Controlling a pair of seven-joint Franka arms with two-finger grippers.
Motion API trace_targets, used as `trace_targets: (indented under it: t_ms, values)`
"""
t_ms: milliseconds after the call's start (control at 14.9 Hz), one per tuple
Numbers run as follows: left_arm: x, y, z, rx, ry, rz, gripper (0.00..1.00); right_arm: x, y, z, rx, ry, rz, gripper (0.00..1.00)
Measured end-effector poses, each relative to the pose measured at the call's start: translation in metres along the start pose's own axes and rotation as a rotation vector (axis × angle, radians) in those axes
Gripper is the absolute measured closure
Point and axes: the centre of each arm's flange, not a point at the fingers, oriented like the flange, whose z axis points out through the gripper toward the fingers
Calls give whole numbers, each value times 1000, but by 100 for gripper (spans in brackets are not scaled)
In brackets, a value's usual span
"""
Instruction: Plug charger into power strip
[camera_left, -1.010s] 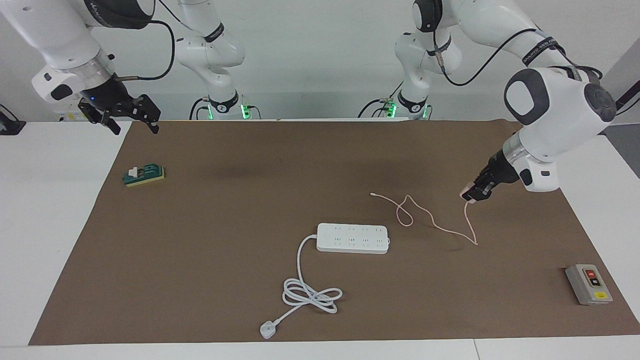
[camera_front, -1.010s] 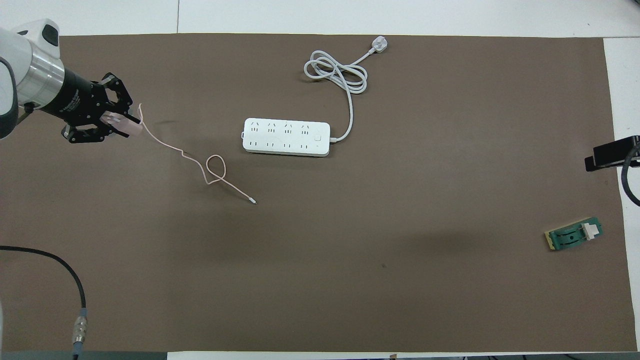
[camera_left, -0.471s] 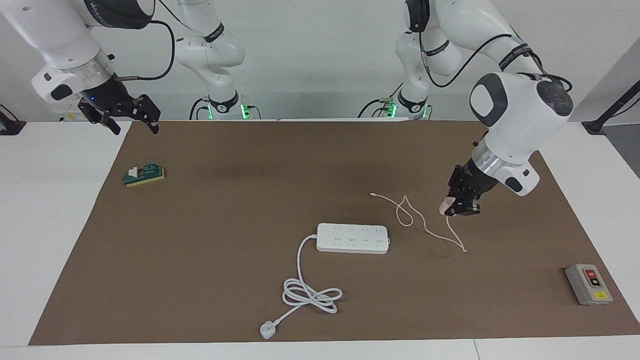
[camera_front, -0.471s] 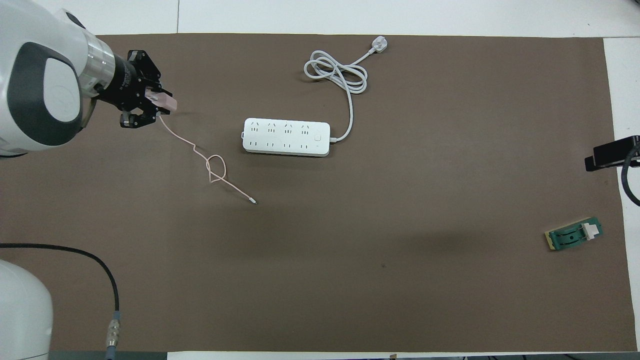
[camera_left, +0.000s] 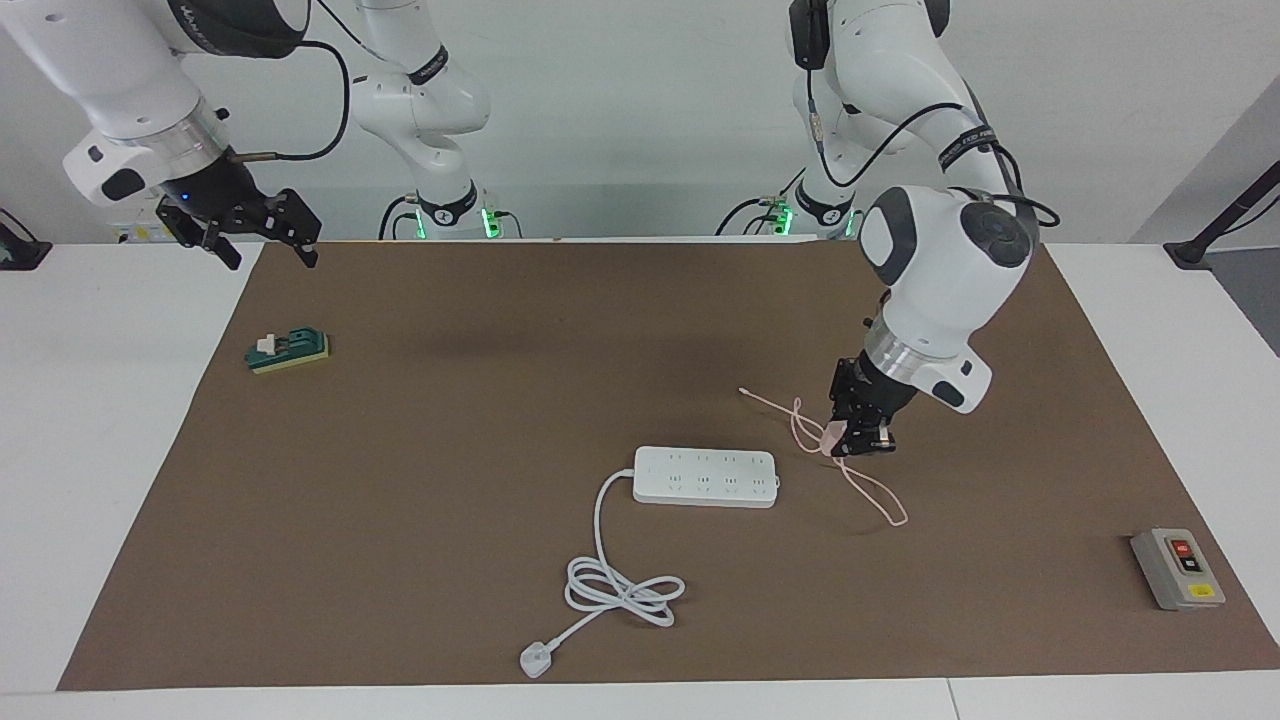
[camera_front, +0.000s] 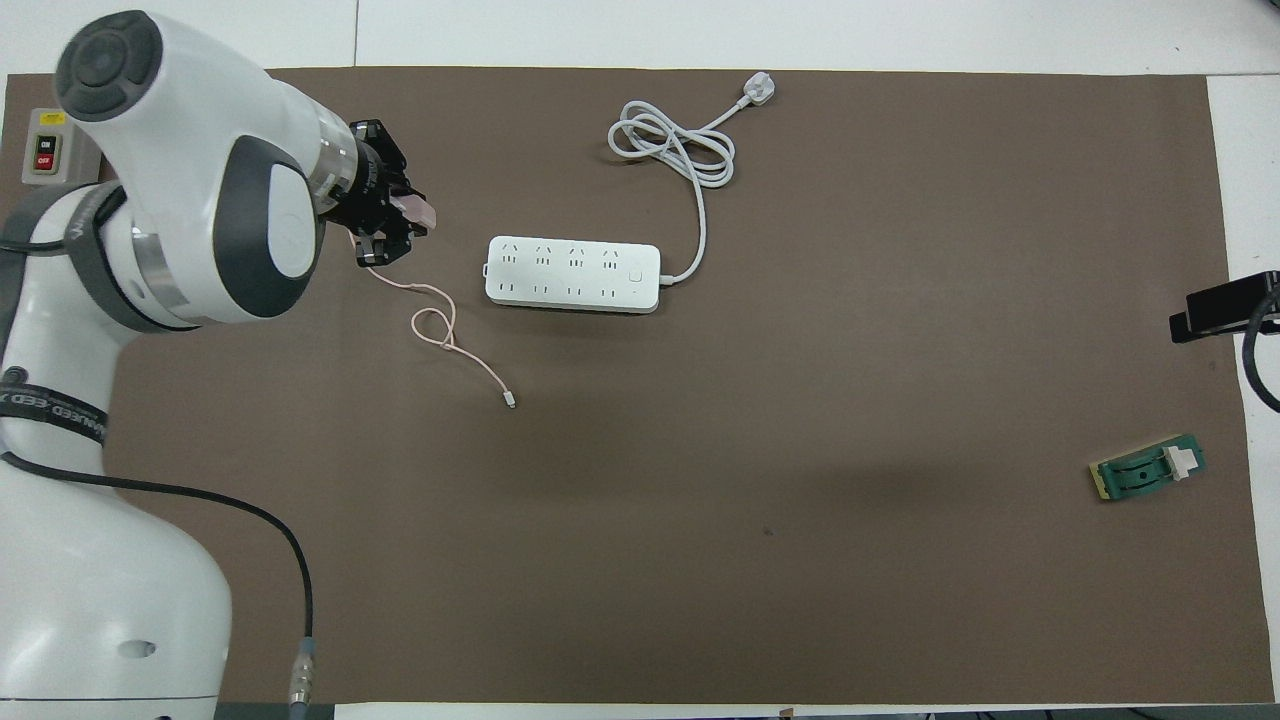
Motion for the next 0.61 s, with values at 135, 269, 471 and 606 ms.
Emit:
trace_targets:
  t_ms: [135, 269, 471, 606]
  values:
    - [-20, -9, 20, 20, 14, 25, 68, 0, 0, 0, 0, 0, 0, 0]
    - [-38, -19, 39, 38, 26, 50, 68, 0, 0, 0, 0, 0, 0, 0]
    - [-58, -33, 67, 71, 52, 82, 68, 0, 0, 0, 0, 0, 0, 0]
    - [-63, -38, 86, 90, 75, 91, 68, 0, 0, 0, 0, 0, 0, 0]
